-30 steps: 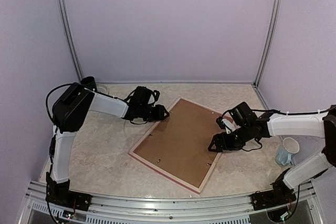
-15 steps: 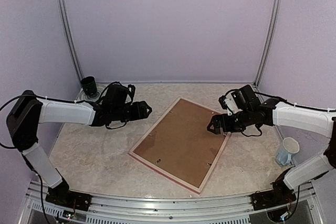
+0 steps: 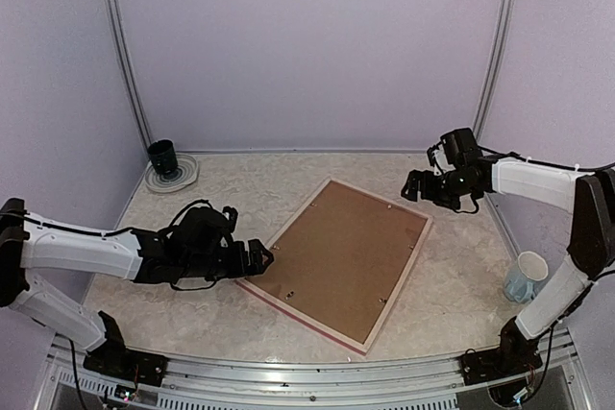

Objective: Put the photo into the frame
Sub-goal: Rotate the photo frame at the center of the board.

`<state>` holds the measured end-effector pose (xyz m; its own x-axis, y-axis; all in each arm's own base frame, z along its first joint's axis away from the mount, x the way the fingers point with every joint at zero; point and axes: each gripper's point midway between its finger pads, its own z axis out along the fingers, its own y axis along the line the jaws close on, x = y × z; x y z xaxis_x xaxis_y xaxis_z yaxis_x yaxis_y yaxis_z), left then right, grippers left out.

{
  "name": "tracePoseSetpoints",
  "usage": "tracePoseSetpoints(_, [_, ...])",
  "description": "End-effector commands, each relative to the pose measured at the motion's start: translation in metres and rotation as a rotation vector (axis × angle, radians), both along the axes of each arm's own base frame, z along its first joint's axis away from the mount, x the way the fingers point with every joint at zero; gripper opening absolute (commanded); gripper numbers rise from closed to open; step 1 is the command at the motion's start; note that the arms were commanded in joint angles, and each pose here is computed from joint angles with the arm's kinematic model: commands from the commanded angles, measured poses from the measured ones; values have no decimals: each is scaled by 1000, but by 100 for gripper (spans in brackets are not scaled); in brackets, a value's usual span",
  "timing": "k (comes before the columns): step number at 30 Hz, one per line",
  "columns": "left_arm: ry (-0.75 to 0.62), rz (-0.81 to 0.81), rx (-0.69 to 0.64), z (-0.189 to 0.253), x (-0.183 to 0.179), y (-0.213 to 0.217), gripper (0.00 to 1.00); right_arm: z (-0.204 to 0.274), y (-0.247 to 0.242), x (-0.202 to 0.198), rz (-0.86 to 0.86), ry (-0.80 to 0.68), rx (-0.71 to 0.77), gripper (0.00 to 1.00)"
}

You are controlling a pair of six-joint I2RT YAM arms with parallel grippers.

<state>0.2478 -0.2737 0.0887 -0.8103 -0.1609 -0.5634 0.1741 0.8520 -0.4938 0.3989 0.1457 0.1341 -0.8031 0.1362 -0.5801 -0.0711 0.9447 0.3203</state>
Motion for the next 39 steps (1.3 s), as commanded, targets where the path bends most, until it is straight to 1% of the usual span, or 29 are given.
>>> tracePoseSetpoints(1, [62,59,-9,-8,-20,7,99,-5,-32,30,-91,-25,-39,99])
tracePoseSetpoints(4, [90,54,-15,-11,-34,4,99,-23,-48,43,-127,6,-37,99])
tracePoseSetpoints(9, [135,43,-27,-18,-55,0,99,-38,-55,63,-135,15,-33,99])
tracePoseSetpoints(12, [146,42,-20,-23,-60,0,99,-47,-59,70,-139,32,-35,99])
tracePoseSetpoints(16, [160,45,-6,-34,-62,2,99,-52,-56,78,-98,29,10,99])
tracePoseSetpoints(22, [159,47,21,-48,-58,0,99,-59,-41,75,-19,43,74,99])
tracePoseSetpoints(27, [139,35,26,-47,-51,-10,99,-72,-26,67,45,86,138,98])
tracePoseSetpoints(30, [122,29,17,-44,-45,-17,99,-81,-24,61,56,110,152,97])
tracePoseSetpoints(39, [94,50,10,-38,-31,-15,99,-95,-18,44,85,160,183,96])
